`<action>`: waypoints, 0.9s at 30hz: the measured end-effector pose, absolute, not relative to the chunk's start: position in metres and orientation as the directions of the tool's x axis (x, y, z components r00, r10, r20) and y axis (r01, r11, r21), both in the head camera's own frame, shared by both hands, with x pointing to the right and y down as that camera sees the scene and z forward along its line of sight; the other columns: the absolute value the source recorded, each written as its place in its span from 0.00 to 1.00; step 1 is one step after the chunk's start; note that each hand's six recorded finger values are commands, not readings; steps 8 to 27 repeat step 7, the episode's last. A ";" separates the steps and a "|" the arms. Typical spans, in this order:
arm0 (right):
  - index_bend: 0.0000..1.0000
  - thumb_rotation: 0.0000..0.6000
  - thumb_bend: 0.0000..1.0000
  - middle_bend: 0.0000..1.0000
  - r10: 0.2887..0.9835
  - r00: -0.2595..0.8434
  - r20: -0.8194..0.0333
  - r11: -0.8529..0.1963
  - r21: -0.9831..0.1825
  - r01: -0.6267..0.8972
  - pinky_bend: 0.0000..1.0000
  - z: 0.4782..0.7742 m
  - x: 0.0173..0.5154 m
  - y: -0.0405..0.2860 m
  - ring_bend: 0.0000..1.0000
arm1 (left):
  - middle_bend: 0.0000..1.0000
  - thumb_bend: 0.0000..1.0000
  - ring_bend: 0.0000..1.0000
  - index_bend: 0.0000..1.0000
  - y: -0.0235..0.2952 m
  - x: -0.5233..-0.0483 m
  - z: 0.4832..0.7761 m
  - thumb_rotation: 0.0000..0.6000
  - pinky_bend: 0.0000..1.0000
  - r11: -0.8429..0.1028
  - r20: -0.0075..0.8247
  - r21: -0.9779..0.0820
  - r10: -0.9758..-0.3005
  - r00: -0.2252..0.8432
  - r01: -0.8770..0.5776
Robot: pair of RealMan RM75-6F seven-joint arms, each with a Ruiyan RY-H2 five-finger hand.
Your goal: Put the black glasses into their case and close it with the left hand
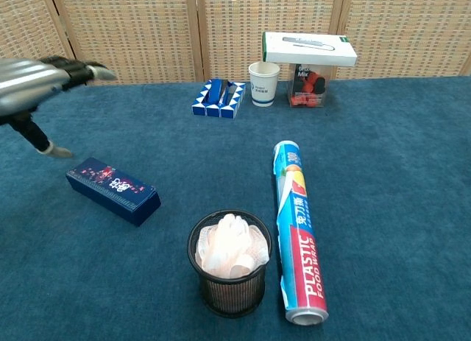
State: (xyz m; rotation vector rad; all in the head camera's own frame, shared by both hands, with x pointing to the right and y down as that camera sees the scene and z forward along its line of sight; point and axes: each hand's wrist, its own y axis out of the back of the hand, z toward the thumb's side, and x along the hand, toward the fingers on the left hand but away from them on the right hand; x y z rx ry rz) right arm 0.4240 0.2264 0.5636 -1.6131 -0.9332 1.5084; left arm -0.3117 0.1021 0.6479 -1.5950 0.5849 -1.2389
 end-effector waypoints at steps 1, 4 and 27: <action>0.00 1.00 0.00 0.00 0.881 0.050 -0.470 -0.472 -0.881 0.027 0.00 0.563 0.424 0.226 0.00 | 0.00 0.00 0.00 0.00 0.103 -0.320 0.639 1.00 0.00 -0.369 0.408 -0.913 -0.849 0.334 0.176; 0.00 1.00 0.00 0.00 0.883 0.049 -0.468 -0.469 -0.883 0.021 0.00 0.563 0.423 0.226 0.00 | 0.00 0.00 0.00 0.00 0.112 -0.354 0.611 1.00 0.00 -0.315 0.340 -0.939 -0.914 0.222 0.141; 0.00 1.00 0.00 0.00 0.884 0.045 -0.465 -0.466 -0.884 0.025 0.00 0.563 0.424 0.226 0.00 | 0.00 0.00 0.00 0.00 0.134 -0.398 0.591 1.00 0.00 -0.295 0.305 -0.948 -0.949 0.078 0.119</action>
